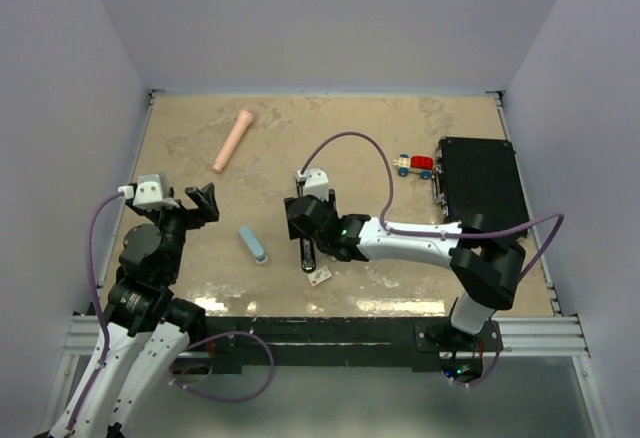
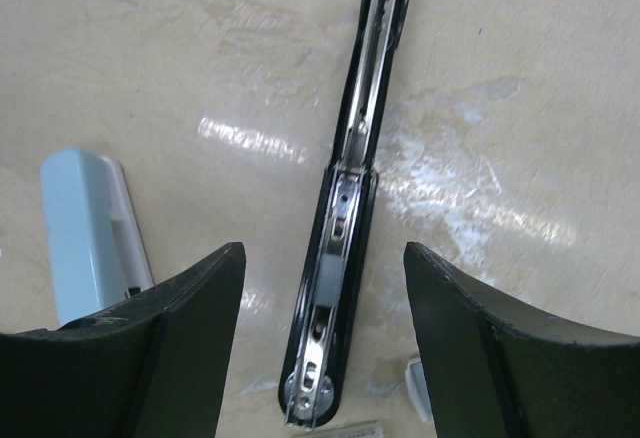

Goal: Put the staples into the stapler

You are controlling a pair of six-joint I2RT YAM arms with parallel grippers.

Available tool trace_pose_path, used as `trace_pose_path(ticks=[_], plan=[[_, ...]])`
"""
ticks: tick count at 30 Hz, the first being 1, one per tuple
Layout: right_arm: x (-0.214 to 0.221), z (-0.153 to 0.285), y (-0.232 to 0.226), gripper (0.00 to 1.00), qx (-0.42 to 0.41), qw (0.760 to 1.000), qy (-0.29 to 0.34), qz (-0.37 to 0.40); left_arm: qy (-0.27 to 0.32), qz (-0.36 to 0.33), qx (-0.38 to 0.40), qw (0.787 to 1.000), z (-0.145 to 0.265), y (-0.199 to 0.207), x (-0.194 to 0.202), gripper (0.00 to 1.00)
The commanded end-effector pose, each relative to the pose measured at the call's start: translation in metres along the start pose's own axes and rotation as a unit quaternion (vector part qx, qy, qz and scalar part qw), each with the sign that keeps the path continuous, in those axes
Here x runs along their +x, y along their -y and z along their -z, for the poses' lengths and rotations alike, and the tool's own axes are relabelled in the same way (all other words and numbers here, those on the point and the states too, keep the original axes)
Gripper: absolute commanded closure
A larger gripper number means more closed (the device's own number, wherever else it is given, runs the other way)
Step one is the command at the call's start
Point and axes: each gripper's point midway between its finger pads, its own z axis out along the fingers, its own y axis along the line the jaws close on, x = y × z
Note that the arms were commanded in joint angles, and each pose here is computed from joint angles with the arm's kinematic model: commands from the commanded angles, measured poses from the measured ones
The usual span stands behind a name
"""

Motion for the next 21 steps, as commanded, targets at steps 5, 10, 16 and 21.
trace_pose_path(ticks=[5,10,16,21], plan=[[-0.060,-0.044,0.022,0.31,-0.068,0.998,-0.019,0.005,0.004,-0.010,0.022,1.000,-0.005,0.008,-0.002,0.07],[-0.075,-0.089,0.026,0.30,-0.116,0.992,-0.045,0.004,-0.029,-0.025,0.047,0.998,-0.013,0.019,0.014,0.07],[-0.073,-0.143,0.018,0.30,-0.112,0.991,-0.072,0.003,-0.082,-0.041,0.098,0.991,-0.022,0.040,0.036,0.07],[-0.062,-0.167,0.026,0.31,-0.069,0.994,-0.084,-0.004,-0.132,-0.044,0.150,0.979,-0.025,0.061,0.057,0.08]])
